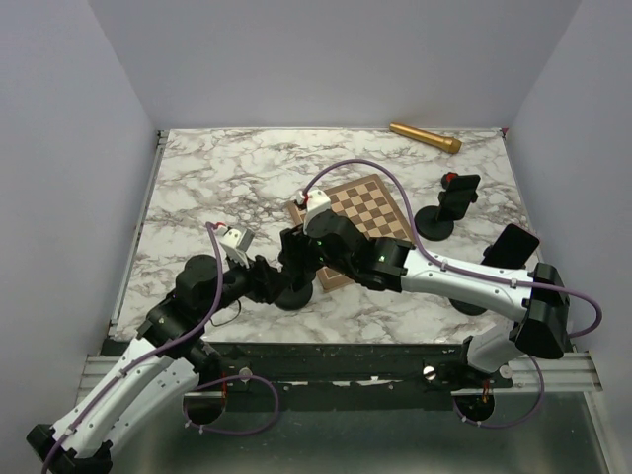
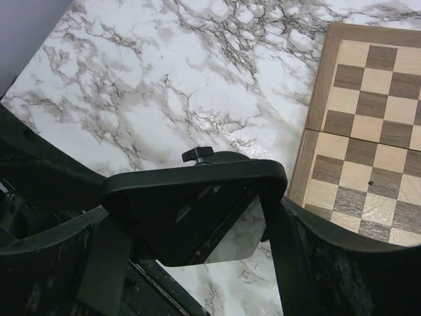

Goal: Remove the phone from the phone stand

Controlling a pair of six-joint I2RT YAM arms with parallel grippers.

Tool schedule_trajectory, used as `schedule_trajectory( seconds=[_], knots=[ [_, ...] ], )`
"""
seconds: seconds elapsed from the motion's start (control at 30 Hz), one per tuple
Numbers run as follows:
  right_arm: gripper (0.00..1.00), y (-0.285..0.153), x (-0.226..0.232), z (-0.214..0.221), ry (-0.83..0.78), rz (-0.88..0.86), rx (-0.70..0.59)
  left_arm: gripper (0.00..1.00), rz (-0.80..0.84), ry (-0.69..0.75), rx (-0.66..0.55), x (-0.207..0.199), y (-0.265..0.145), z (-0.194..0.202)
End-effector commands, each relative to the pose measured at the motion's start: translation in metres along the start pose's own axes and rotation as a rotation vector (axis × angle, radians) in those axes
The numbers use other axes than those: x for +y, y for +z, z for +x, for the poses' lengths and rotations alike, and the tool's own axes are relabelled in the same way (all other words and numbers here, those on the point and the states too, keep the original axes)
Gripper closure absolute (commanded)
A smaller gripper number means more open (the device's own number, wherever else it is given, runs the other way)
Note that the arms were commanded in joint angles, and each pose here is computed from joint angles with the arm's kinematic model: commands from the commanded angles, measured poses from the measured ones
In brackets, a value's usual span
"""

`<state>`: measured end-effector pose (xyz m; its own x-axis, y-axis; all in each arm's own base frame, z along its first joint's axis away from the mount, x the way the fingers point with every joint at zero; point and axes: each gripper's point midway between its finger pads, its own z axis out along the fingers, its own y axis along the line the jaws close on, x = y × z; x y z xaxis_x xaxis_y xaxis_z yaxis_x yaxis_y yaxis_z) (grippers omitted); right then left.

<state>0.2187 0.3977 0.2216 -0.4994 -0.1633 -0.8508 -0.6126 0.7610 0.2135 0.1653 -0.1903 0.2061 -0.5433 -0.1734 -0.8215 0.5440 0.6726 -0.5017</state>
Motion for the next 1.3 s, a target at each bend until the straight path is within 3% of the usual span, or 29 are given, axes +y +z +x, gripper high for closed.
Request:
schedule_trajectory(
  seconds=[0.0,0.2,0.33,0.5,0.77,0.93,1.27],
  knots=[
    [0.99,-0.004,0.008,-0.011,0.036,-0.051,-0.018,0.38,0.089,0.060,-0.029,-0.016,0.003,-0.009],
    [0.99,-0.003,0.010,-0.009,0.036,-0.062,-0.018,0.51,0.103,0.058,-0.033,-0.018,0.007,-0.010],
    [0.99,-0.001,0.008,-0.009,0.038,-0.056,-0.023,0.54,0.116,0.058,-0.024,-0.020,0.009,-0.010],
    [0.99,-0.002,0.011,-0.010,0.046,-0.067,-0.026,0.55,0.117,0.057,-0.001,-0.019,0.010,-0.004],
    [0.99,-0.001,0.013,-0.012,0.046,-0.076,-0.032,0.47,0.125,0.026,0.008,-0.019,0.011,0.002],
    [0.99,-0.003,0.013,-0.012,0.047,-0.077,-0.034,0.55,0.129,0.018,0.012,-0.020,0.012,0.002],
    [0.99,0.004,0.000,-0.003,0.020,-0.019,-0.022,0.83,0.101,-0.009,0.038,-0.017,0.012,0.004]
  ],
)
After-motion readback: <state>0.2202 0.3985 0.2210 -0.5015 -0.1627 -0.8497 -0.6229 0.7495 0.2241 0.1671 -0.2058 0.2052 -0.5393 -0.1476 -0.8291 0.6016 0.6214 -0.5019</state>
